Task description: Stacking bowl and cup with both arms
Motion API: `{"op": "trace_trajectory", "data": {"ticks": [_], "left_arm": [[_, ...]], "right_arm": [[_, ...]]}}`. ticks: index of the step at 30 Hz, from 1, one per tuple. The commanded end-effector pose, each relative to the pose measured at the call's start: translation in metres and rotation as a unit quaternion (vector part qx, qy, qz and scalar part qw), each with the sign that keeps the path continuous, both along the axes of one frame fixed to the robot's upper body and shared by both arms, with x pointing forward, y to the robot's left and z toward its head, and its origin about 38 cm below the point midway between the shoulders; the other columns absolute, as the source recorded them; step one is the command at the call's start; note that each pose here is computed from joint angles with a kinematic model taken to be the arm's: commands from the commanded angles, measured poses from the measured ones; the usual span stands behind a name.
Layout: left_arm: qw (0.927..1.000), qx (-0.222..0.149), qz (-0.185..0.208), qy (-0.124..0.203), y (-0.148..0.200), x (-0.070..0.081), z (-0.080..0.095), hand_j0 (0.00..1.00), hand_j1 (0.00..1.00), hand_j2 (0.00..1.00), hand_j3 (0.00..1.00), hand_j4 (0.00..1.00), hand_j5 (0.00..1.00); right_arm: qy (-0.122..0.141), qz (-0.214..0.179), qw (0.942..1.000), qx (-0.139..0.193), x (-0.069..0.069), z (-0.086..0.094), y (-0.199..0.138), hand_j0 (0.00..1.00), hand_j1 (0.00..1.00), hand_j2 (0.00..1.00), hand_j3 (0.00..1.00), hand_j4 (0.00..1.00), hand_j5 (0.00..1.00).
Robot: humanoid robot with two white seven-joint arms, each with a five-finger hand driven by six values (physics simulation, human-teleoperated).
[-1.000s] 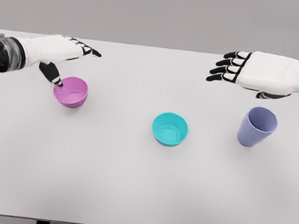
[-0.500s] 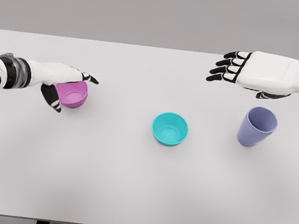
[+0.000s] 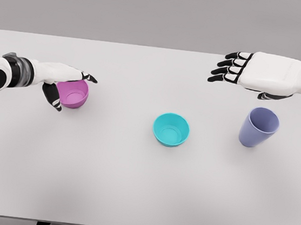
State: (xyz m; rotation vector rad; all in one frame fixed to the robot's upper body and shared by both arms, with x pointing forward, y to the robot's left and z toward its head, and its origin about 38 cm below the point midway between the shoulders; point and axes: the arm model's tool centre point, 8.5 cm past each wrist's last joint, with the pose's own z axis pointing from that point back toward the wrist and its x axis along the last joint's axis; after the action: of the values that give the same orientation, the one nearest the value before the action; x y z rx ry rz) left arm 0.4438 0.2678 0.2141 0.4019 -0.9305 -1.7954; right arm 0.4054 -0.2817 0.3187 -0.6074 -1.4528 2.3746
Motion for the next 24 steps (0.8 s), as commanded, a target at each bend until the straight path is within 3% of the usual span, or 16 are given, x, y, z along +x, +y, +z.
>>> {"op": "trace_trajectory", "data": {"ticks": [1, 14, 24], "left_arm": [[1.0, 0.001, 0.003, 0.0, 0.001, 0.002, -0.001, 1.0, 1.0, 1.0, 1.0, 1.0, 1.0], [0.9998, 0.01, 0.017, 0.002, 0.003, 0.015, -0.012, 1.0, 1.0, 1.0, 1.0, 1.0, 1.0], [0.9998, 0.014, 0.013, 0.001, -0.002, 0.015, -0.017, 1.0, 1.0, 1.0, 1.0, 1.0, 1.0]], "right_arm": [[0.001, -0.001, 1.0, 0.002, 0.0, 0.001, 0.0, 1.0, 1.0, 1.0, 1.0, 1.0, 1.0], [0.0, -0.001, 1.0, 0.002, 0.0, 0.001, 0.0, 1.0, 1.0, 1.0, 1.0, 1.0, 1.0], [0.0, -0.001, 1.0, 0.002, 0.0, 0.001, 0.0, 1.0, 1.0, 1.0, 1.0, 1.0, 1.0]]}}
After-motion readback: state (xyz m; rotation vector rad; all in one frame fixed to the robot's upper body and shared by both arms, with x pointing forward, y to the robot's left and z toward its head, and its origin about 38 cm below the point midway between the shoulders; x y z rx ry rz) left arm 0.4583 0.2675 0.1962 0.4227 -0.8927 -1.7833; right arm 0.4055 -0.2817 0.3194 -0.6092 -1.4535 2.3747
